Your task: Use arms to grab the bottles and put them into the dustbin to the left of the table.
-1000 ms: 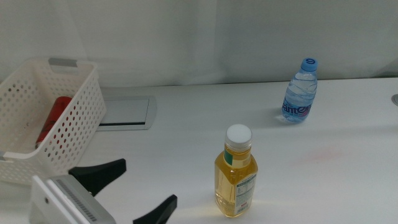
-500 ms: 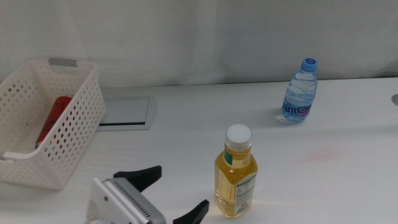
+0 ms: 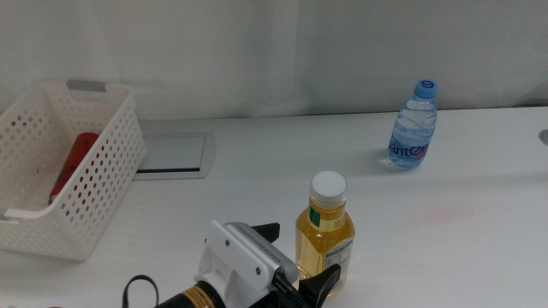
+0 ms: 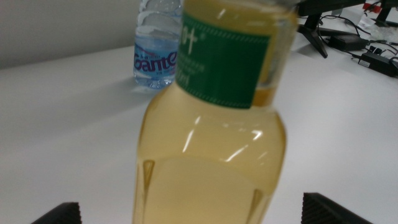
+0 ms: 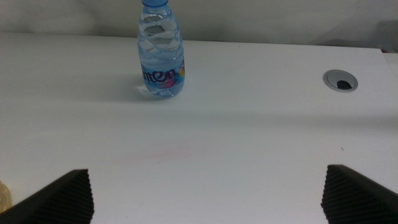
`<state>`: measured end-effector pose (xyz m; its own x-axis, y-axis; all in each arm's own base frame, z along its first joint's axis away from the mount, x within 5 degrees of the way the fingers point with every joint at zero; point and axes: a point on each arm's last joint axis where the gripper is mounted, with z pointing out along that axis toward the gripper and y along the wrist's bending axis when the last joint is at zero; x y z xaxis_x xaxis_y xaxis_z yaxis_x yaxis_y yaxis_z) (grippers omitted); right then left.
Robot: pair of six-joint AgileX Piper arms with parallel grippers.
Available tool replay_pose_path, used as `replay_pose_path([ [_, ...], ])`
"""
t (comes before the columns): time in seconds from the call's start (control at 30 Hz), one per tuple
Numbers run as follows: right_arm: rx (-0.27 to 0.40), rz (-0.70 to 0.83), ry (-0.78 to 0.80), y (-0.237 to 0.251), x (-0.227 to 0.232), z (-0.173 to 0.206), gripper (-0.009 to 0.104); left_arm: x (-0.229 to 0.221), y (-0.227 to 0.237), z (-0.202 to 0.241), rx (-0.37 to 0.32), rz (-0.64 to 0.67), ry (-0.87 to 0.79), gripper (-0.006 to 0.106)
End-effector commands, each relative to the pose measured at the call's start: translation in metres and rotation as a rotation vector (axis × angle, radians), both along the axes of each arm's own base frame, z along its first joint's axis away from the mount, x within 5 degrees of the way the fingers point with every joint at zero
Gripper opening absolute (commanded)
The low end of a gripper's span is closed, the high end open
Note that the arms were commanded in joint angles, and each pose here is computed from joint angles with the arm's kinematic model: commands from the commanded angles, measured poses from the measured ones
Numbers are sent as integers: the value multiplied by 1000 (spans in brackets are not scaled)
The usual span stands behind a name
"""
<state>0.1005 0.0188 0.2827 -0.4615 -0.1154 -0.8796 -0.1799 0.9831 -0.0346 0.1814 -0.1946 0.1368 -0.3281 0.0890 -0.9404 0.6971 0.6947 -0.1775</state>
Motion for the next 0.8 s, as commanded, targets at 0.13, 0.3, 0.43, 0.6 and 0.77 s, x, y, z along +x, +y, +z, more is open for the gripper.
replay_pose_path([
  [0.13, -4, 1, -43, -1, 1, 2, 103, 7, -11, -9, -28, 0, 39, 93],
  [0.3, -1, 4, -55, 0, 1, 3, 103, 17, -21, -13, -40, 3, 42, 93],
  [0.43, -1, 4, -57, 0, 1, 3, 103, 23, -28, -18, -49, 11, 68, 93],
  [0.6, -1, 4, -57, 0, 1, 3, 103, 27, -33, -18, -67, 15, 70, 88],
  [0.77, 1, 4, -56, 0, 1, 3, 103, 30, -35, -19, -40, 19, 100, 58],
])
